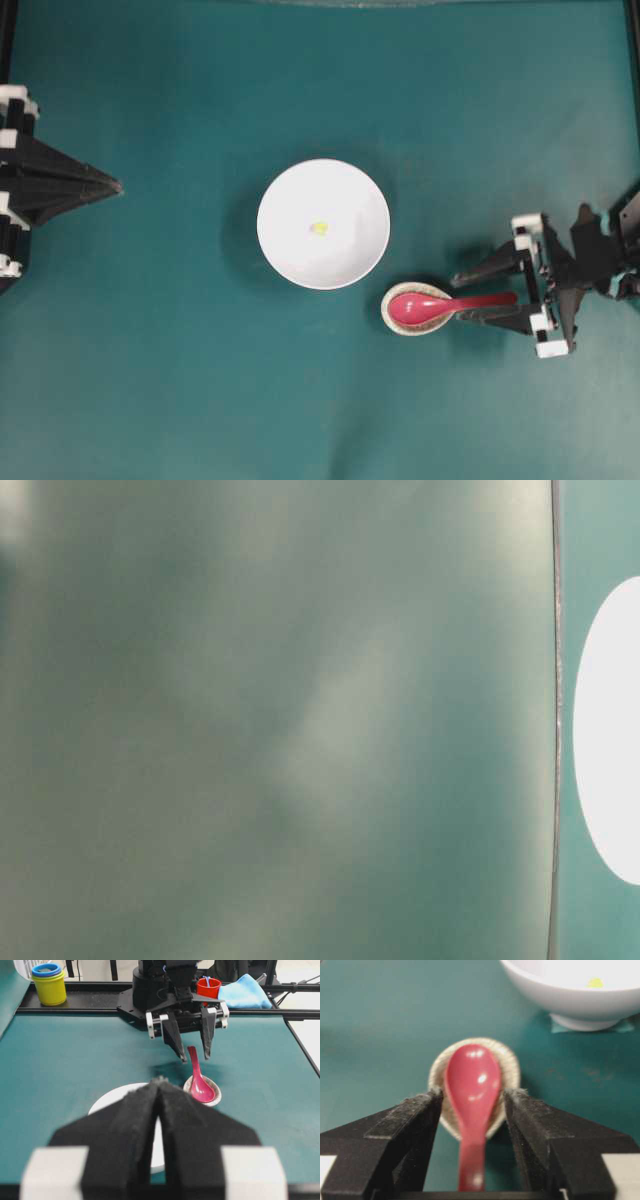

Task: Scoop the yellow hexagonal prism block from the bowl with a spoon using the right arm.
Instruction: 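Close the right gripper on the pink spoon handle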

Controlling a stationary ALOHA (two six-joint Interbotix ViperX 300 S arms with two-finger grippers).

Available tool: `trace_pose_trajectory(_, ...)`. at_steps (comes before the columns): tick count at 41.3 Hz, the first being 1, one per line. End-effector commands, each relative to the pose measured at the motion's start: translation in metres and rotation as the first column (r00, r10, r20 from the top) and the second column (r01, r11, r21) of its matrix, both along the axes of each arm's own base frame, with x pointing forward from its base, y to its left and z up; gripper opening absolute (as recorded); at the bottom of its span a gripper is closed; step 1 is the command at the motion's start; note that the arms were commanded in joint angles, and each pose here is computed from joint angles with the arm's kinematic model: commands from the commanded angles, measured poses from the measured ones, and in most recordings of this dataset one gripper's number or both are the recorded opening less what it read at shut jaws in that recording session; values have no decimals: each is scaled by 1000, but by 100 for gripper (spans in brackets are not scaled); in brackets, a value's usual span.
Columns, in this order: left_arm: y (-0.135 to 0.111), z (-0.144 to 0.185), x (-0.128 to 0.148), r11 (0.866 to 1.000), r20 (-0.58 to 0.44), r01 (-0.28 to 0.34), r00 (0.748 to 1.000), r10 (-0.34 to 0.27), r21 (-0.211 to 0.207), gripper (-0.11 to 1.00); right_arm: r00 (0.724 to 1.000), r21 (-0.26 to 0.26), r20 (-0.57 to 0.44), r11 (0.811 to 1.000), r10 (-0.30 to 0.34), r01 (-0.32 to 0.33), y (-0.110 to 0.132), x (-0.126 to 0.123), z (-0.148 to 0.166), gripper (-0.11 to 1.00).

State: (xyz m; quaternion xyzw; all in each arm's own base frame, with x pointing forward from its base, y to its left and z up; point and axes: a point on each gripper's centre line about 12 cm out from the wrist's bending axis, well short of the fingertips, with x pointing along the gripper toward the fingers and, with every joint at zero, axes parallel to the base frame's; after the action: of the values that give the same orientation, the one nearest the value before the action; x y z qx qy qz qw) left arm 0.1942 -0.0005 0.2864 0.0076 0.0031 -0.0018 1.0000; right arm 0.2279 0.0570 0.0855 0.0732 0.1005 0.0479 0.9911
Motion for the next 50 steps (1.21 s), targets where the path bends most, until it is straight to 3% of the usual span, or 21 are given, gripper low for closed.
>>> trace_pose_trajectory(1,0,8,3,1000,15,1,1000,-1,1,0,1000,4,13,1000,10,-10,5,3,0,57)
trace_pose_trajectory(22,0,9,3,1000,21,1,1000,-1,-2,0,995,-17,-103,1000,8,-9,3,-5,-15,57)
trace_pose_trajectory(39,0,8,3,1000,17,0,1000,0,-3,0,993,-16,-111,999,-48,46,-2,-3,-16,57)
trace_pose_trajectory(50,0,7,3,1000,14,1,1000,-1,-3,0,993,-17,-115,999,-31,29,3,-5,-17,57)
